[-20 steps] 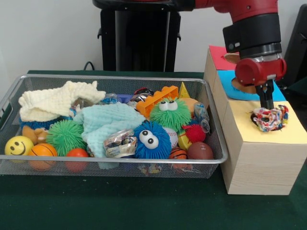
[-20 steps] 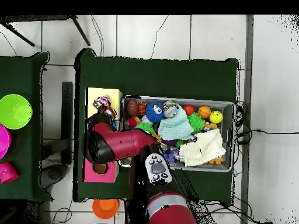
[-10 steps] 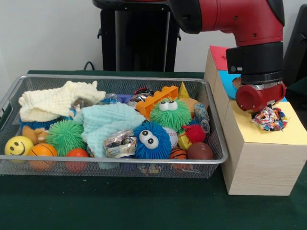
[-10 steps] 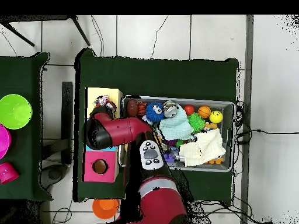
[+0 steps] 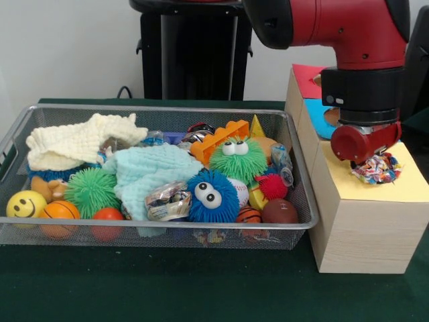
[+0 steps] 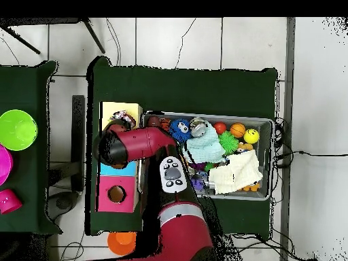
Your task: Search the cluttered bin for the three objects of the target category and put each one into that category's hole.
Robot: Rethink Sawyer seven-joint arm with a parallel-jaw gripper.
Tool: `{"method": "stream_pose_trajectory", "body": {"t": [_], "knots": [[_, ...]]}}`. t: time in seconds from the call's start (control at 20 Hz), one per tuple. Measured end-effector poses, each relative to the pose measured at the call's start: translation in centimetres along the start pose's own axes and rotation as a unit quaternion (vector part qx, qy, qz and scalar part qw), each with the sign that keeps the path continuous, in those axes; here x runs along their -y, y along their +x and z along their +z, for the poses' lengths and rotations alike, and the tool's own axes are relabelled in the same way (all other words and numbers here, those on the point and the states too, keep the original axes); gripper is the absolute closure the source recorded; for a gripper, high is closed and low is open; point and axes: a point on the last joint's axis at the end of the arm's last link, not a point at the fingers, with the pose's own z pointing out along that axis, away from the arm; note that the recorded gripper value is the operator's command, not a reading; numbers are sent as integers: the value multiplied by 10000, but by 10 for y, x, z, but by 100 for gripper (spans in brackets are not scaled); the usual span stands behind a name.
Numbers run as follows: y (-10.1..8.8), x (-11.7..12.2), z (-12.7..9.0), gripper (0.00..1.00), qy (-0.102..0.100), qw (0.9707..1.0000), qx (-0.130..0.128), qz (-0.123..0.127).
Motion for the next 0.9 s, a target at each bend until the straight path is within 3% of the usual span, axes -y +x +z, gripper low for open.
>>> {"method": "stream_pose_trajectory", "body": {"t": [0.25,0.4,0.7,0.9], "knots": [[-1,1,0,100,-99,9996,-261,-34],[-1,0,-2,100,-206,9979,-606,-120],[-7,1,-2,100,-317,9905,-1271,-413],[-13,1,2,100,-406,9830,-1698,-573]]}}
